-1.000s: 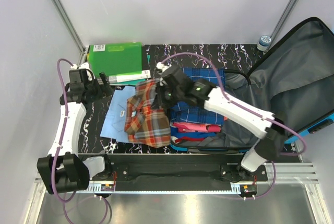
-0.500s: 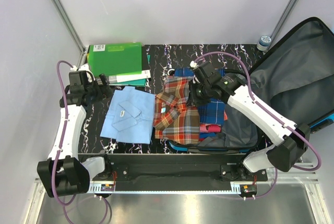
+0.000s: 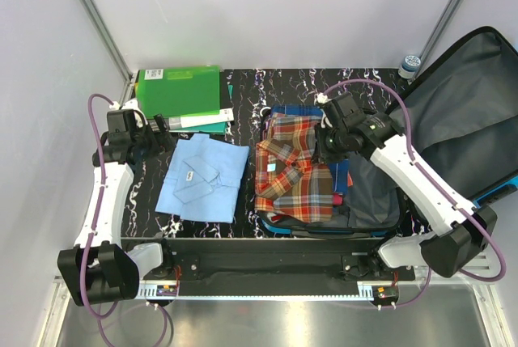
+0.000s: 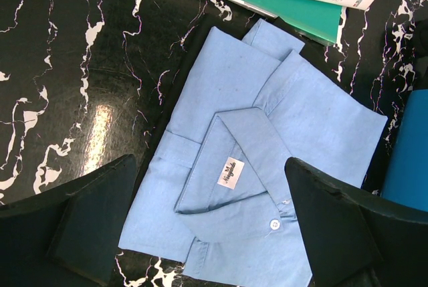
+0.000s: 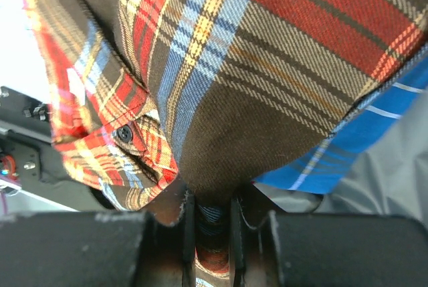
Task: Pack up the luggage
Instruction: Place the clothes in the luggage.
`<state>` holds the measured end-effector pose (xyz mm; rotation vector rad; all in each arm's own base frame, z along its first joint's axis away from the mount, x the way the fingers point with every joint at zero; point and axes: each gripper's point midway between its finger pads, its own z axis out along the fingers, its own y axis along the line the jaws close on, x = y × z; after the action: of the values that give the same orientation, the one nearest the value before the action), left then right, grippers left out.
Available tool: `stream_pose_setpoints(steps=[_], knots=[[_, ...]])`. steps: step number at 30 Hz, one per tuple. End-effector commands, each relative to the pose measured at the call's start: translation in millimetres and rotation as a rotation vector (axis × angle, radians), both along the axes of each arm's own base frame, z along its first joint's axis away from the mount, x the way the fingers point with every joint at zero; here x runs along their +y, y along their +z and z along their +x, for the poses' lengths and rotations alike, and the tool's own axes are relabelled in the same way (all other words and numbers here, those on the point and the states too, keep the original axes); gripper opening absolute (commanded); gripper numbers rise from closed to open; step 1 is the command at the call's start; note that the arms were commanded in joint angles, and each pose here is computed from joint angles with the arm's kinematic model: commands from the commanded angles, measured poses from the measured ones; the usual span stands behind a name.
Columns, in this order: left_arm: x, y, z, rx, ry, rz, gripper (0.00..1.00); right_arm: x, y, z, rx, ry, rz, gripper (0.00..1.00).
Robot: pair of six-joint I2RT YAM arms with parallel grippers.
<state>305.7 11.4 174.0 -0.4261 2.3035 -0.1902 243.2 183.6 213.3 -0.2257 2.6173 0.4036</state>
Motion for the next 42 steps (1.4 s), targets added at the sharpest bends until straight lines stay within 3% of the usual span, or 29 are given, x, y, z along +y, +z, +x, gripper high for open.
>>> stream_pose_setpoints(steps=[1, 15, 16, 17, 19, 20, 23, 28, 34, 38, 42], knots=[[-0.8, 12.8, 7.1, -0.069, -0.023, 0.008, 0.99, -31.9, -11.2, 4.0, -0.010, -0.042, -0.096, 0.00], [-2.4, 12.4, 7.6, -0.069, -0.029, 0.000, 0.99, -62.3, -55.5, 18.0, 0.039, -0.122, -0.229, 0.00], [-3.2, 12.1, 7.6, -0.069, -0.031, -0.004, 0.99, -64.4, -58.1, 18.1, 0.041, -0.131, -0.238, 0.04], [-3.5, 12.5, 7.6, -0.069, -0.032, -0.005, 0.99, -66.1, -59.3, 18.3, 0.042, -0.140, -0.246, 0.25], [-4.9, 11.7, 7.4, -0.067, -0.037, -0.011, 0.99, -66.7, -57.2, 17.5, 0.041, -0.145, -0.245, 0.48], [-5.7, 12.0, 7.7, -0.069, -0.040, -0.014, 0.99, -66.2, -50.2, 19.3, 0.027, -0.152, -0.237, 0.71], [-6.3, 11.3, 7.8, -0.068, -0.042, -0.018, 0.99, -69.2, -25.0, 21.4, -0.022, -0.176, -0.225, 0.84], [-7.3, 12.1, 8.0, -0.071, -0.046, -0.021, 0.99, -66.9, 15.7, 20.3, -0.112, -0.178, -0.156, 0.86], [-9.0, 10.9, 7.8, -0.069, -0.052, -0.029, 0.99, -32.6, 40.7, 27.3, -0.187, -0.093, 0.032, 0.86], [-8.7, 10.4, 8.0, -0.067, -0.052, -0.027, 0.99, 5.2, 21.1, 20.6, -0.098, -0.008, 0.158, 0.84], [-8.2, 10.0, 8.1, -0.066, -0.050, -0.027, 0.99, 29.9, -16.8, -2.2, -0.004, 0.039, 0.139, 0.84]])
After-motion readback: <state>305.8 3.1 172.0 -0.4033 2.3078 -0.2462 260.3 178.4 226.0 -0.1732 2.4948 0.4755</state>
